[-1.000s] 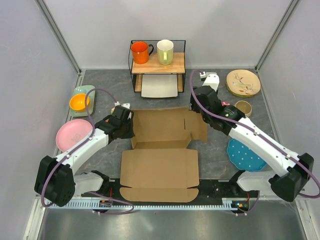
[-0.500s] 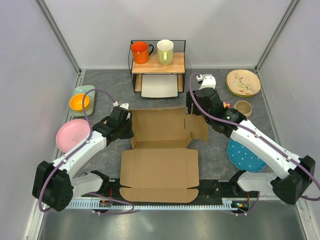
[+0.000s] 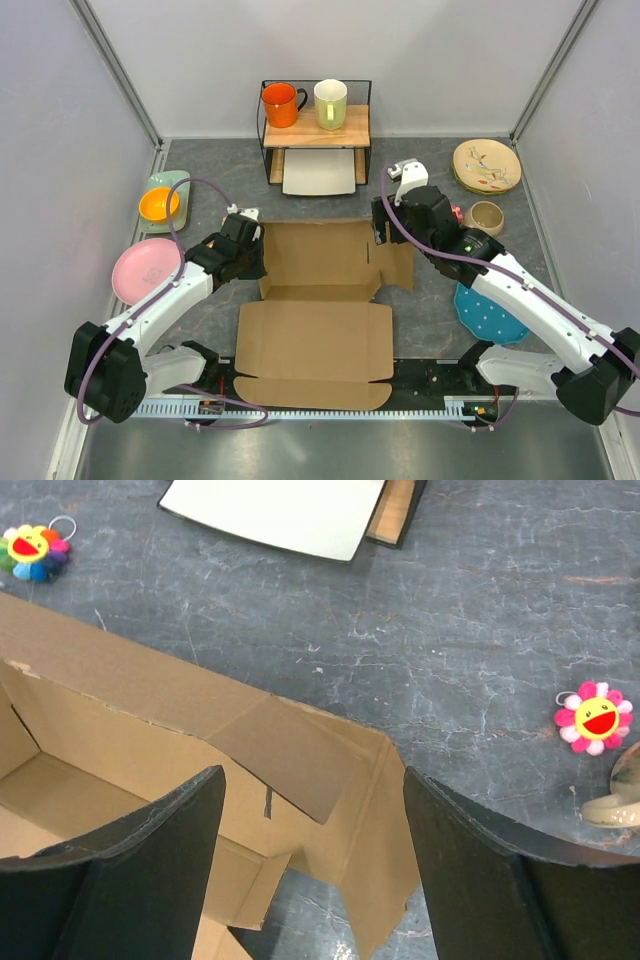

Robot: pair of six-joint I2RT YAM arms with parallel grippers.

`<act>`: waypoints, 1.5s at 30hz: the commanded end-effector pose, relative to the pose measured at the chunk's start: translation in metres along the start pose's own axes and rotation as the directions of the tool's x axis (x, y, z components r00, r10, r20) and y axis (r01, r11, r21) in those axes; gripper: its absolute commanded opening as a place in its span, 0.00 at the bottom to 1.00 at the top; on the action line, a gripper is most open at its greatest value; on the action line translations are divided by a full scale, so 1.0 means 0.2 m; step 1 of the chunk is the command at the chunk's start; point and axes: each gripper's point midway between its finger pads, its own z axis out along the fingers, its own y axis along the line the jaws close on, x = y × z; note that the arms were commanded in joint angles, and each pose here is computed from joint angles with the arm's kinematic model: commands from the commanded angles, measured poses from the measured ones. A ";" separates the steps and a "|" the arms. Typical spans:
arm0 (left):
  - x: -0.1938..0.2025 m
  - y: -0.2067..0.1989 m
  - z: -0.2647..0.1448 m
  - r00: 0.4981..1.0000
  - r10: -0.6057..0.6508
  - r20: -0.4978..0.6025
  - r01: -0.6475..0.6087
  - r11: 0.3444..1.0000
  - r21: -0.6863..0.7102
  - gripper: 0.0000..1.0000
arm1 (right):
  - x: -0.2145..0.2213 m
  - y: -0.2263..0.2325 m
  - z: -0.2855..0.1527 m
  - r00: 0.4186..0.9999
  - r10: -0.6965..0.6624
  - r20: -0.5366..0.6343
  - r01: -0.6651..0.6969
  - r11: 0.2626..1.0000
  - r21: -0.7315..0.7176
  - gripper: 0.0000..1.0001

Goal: Fold the paper box

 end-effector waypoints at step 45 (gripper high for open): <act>-0.07 -0.04 -0.03 0.998 -0.017 0.067 0.015 0.999 0.033 0.02 | -0.11 -0.03 -0.27 0.985 0.113 0.134 -0.136 0.974 0.181 0.83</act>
